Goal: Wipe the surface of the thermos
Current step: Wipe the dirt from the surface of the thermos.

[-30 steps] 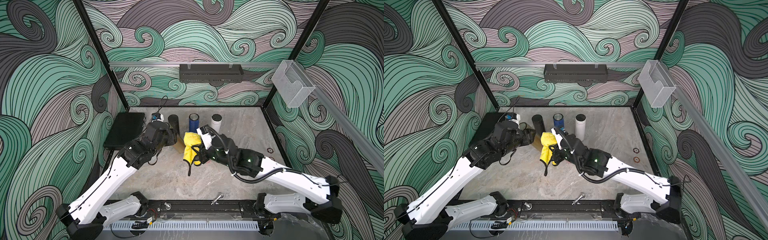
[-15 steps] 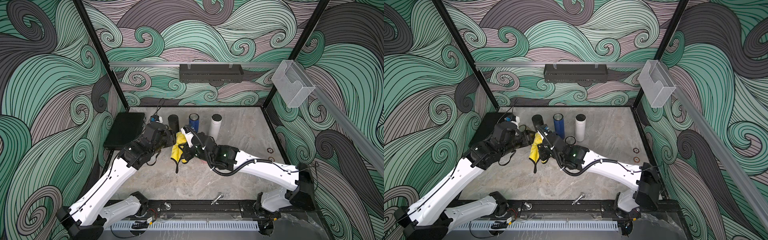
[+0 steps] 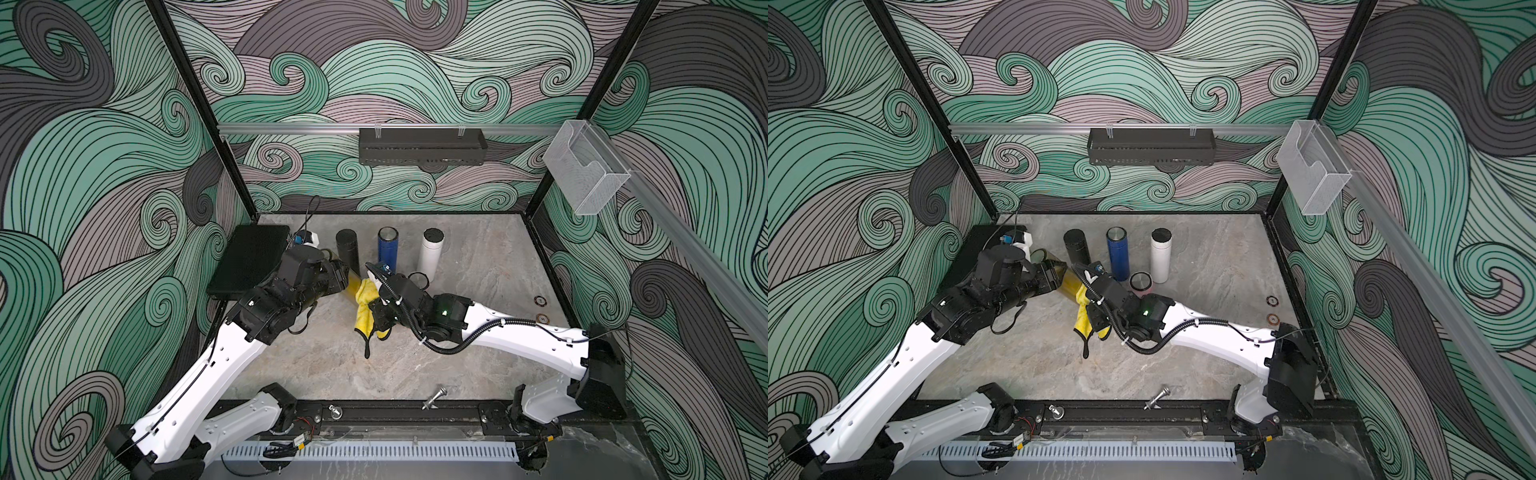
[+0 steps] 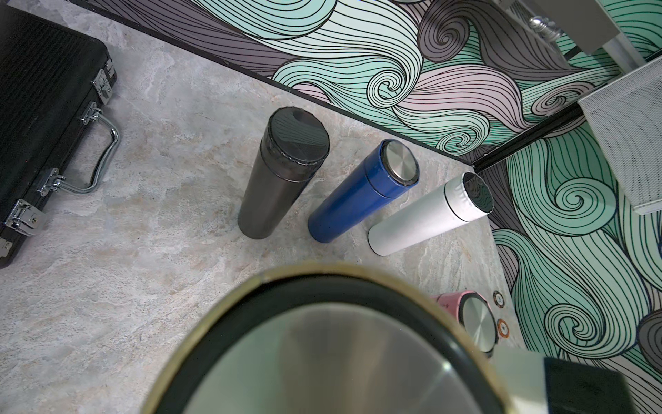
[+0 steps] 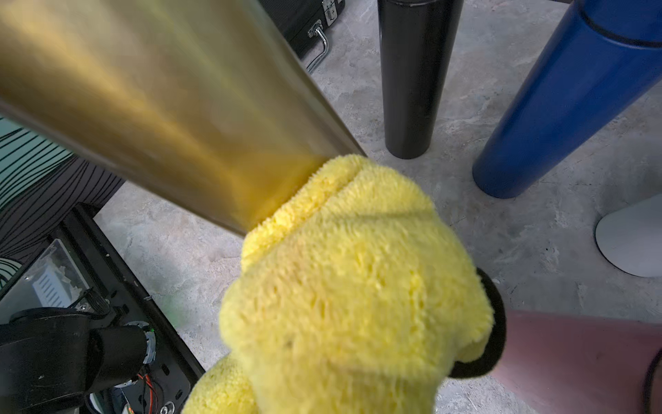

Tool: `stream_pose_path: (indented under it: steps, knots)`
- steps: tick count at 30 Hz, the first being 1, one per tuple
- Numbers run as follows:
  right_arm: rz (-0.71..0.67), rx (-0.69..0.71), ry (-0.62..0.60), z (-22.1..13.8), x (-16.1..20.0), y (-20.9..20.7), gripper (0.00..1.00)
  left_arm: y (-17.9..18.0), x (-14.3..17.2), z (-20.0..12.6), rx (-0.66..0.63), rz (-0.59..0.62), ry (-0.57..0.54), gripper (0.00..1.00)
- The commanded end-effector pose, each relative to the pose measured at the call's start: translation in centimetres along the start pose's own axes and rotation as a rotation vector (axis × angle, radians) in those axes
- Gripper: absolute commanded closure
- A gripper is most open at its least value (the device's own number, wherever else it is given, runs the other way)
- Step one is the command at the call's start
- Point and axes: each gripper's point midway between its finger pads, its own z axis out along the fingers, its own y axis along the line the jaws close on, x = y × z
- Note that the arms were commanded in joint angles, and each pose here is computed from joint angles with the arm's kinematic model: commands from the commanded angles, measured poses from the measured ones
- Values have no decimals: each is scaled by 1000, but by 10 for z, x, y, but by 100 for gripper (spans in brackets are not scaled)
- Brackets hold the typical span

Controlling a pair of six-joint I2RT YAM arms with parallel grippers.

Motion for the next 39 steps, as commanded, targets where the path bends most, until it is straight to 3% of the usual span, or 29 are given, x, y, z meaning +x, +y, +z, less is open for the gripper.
stream_pose_path:
  steps: [1, 6, 11, 27, 34, 39]
  knots:
    - [-40, -76, -58, -13, -19, 20, 100, -17, -27, -14, 81, -68, -94, 100]
    - [-70, -157, -174, -23, -63, 51, 100, -18, -27, -9, 86, -125, -91, 100]
    - [-75, -185, -222, -20, -83, 66, 100, -20, -32, -8, 89, -167, -104, 100]
    - [-39, -42, -99, 5, -34, 31, 100, -15, -48, -21, 91, -256, -165, 100]
    - [-140, -154, -196, -10, -66, 82, 100, -16, -48, -17, 107, -285, -171, 100]
    - [-127, -177, -241, -9, -76, 89, 100, -18, -52, -20, 116, -296, -186, 100]
